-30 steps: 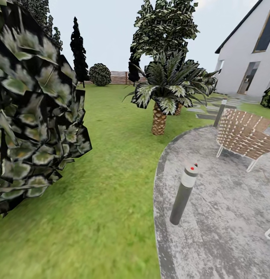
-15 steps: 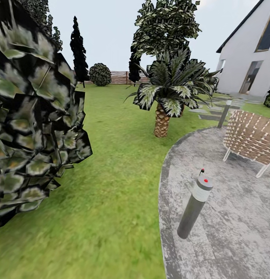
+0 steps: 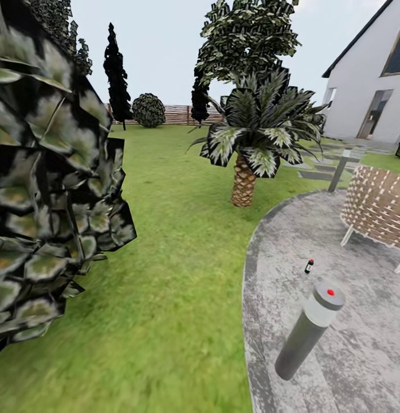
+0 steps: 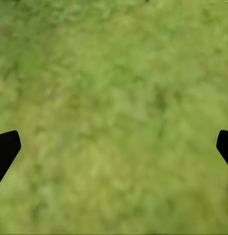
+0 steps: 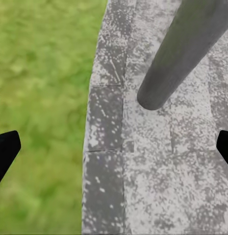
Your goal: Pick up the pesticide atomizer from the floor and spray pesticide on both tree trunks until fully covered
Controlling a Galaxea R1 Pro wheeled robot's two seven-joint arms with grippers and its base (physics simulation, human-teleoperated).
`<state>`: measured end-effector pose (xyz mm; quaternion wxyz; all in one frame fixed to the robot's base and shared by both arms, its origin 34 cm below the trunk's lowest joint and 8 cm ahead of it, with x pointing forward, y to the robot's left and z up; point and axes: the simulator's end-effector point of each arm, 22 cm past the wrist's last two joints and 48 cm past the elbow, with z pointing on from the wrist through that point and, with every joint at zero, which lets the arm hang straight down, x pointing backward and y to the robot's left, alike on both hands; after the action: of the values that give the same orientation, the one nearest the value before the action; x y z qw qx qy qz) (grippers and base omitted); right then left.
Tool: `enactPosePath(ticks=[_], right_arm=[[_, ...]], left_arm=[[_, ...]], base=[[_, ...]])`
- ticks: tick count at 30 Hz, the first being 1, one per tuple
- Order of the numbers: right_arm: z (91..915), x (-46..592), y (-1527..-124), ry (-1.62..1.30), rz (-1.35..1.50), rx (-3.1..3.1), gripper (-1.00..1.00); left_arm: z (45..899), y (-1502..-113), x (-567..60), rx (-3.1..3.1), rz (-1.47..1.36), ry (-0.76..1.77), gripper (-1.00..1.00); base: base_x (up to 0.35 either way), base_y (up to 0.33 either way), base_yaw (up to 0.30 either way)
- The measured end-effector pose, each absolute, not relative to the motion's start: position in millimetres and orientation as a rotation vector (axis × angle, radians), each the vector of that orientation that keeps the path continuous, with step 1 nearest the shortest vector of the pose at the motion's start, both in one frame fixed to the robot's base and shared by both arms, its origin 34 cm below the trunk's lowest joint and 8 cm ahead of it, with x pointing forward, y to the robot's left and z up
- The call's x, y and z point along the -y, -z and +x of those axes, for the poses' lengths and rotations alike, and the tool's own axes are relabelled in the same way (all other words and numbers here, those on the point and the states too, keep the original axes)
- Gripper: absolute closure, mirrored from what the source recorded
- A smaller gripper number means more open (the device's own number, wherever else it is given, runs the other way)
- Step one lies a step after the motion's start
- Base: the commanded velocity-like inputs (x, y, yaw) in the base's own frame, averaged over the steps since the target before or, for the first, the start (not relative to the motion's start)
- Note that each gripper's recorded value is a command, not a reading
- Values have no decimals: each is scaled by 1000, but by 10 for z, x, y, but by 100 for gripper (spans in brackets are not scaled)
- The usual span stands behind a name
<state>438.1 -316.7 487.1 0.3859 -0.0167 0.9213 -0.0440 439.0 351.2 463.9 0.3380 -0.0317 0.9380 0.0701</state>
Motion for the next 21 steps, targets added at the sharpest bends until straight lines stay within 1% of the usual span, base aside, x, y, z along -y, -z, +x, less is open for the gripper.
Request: enactPosePath(ticks=[21], right_arm=[[4379,3167,-4869,112,-43,-2347,-100]], left_arm=[[4390,-4639,-3512,-2444,-83,-183,-100]], base=[[336,97,0]])
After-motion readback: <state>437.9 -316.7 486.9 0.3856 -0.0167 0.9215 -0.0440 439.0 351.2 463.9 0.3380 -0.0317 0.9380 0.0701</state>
